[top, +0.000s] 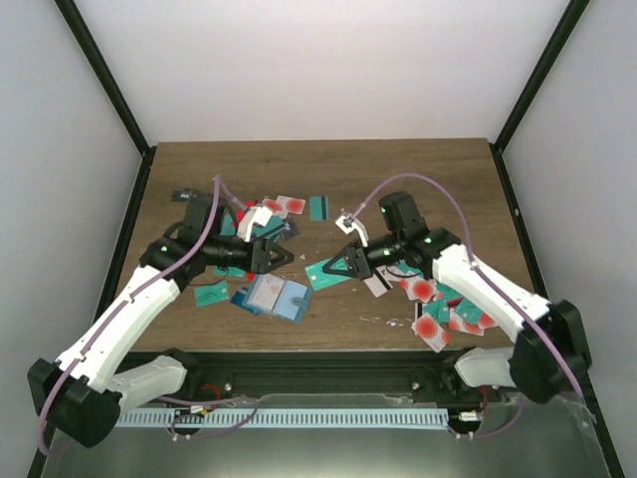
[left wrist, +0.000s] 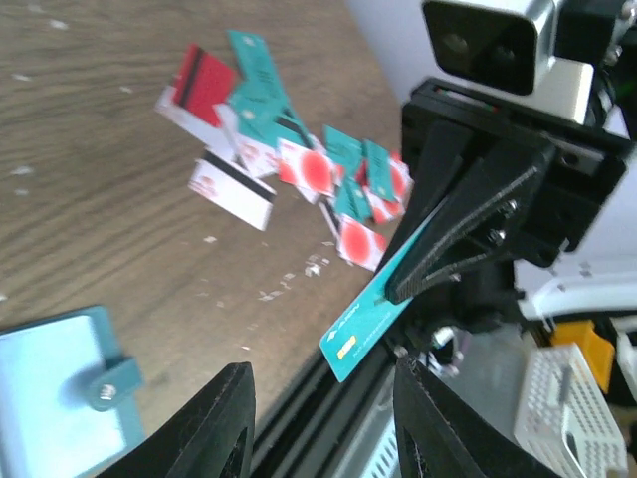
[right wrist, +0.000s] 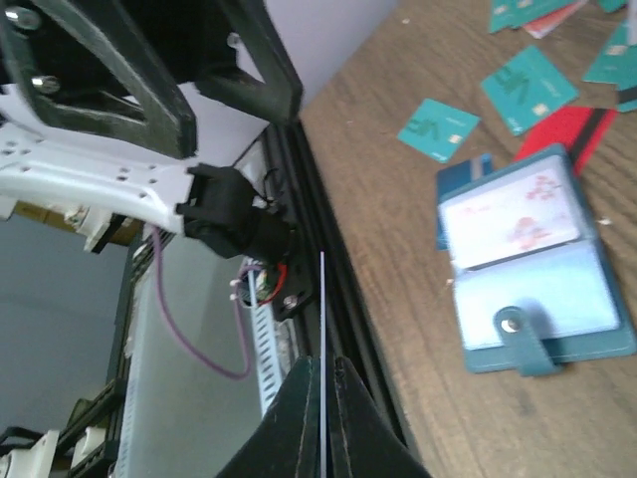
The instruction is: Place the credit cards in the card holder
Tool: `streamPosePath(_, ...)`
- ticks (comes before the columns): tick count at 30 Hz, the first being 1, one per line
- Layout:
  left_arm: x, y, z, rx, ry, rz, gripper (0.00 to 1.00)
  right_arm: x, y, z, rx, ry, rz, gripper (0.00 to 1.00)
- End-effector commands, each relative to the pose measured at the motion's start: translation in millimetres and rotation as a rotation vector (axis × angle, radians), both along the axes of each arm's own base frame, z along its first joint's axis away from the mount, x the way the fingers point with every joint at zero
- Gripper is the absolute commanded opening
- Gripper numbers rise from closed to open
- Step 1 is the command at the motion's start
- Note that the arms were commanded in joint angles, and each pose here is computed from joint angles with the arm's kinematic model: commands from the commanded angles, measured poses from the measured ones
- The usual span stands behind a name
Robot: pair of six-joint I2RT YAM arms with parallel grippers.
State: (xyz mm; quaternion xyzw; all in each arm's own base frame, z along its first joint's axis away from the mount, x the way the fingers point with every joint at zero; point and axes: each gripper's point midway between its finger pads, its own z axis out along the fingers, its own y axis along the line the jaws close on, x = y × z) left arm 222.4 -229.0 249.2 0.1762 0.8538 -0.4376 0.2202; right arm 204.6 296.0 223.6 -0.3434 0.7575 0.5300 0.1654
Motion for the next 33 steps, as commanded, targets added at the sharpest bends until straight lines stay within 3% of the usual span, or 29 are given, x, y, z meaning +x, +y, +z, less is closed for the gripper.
streamPosePath(1,-31.3,-18.6,17.4,-0.101,-0.045,-0.147,0.41,-34.9,-5.5,24.3,0.103,-0.055,0.107,0.01)
streamPosePath(13,-84.9,-52.2,29.1,-0.156,-0.022,-0.410,0.42,-89.2,-3.7,49.2,0.212,-0.044,0.255,0.01)
streamPosePath(22,-98.9,-61.2,23.0,-0.135,0.018,-0.481,0.28,-90.6,1.4,51.3,0.210,-0.044,0.263,0.01)
streamPosePath(30,-107.7,-63.0,17.9,-0.132,0.054,-0.509,0.05,-86.5,5.0,50.1,0.212,-0.046,0.265,0.01)
streamPosePath(33,-102.4,-61.4,14.4,-0.105,0.042,-0.474,0.04,-84.2,5.6,43.1,0.197,-0.042,0.253,0.03)
